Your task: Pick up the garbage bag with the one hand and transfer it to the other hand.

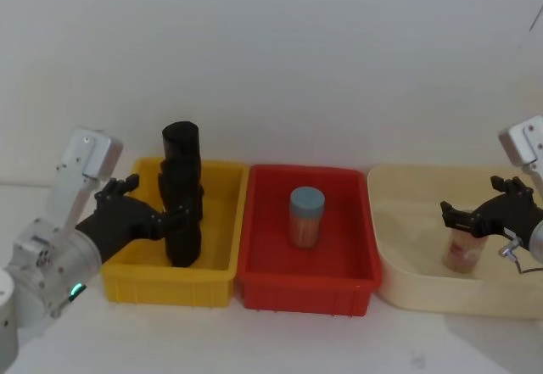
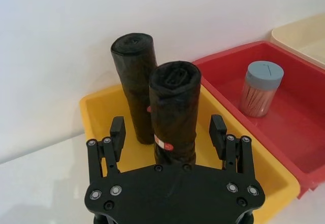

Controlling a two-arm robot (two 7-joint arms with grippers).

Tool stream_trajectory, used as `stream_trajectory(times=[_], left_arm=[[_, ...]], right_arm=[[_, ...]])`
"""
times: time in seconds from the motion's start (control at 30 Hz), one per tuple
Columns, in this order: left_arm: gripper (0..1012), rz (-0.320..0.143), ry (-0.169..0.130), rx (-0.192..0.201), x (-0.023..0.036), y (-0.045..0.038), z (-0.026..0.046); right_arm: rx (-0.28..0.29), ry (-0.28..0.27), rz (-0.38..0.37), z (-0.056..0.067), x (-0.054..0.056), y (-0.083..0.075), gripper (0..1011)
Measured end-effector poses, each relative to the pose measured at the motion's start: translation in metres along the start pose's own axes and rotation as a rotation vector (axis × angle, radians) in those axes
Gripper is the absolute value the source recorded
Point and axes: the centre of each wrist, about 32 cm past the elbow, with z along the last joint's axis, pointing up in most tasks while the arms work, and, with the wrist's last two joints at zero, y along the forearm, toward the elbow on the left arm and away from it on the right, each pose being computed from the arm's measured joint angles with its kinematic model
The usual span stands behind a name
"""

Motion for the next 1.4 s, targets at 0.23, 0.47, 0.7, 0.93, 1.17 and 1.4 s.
stream_trajectory(times=[0.23, 0.47, 0.7, 0.93, 1.17, 1.4], left_arm=[[1001, -0.057, 0.031, 0.018, 0.0134, -0.0203, 0.0001], [1001, -0.112, 0.062, 0.037, 0.0224, -0.0405, -0.0011], [915, -0.147, 0.082, 0.046, 0.0270, -0.0525, -0.0012], [738, -0.169, 0.094, 0.053, 0.0298, -0.0600, -0.0012], [505, -0.180, 0.100, 0.055, 0.0314, -0.0635, -0.0009], [446, -0.182, 0.100, 0.053, 0.0313, -0.0641, 0.0002]], right_arm=[[0.000, 0.000, 0.000, 0.000, 0.000, 0.000, 1000], [0.000, 0.000, 0.000, 0.000, 0.000, 0.000, 1000], [0.000, 0.000, 0.000, 0.000, 0.000, 0.000, 1000], [0.000, 0.000, 0.000, 0.000, 0.000, 0.000, 1000], [0.000, 0.000, 0.000, 0.000, 0.000, 0.000, 1000], [0.000, 0.000, 0.000, 0.000, 0.000, 0.000, 1000]])
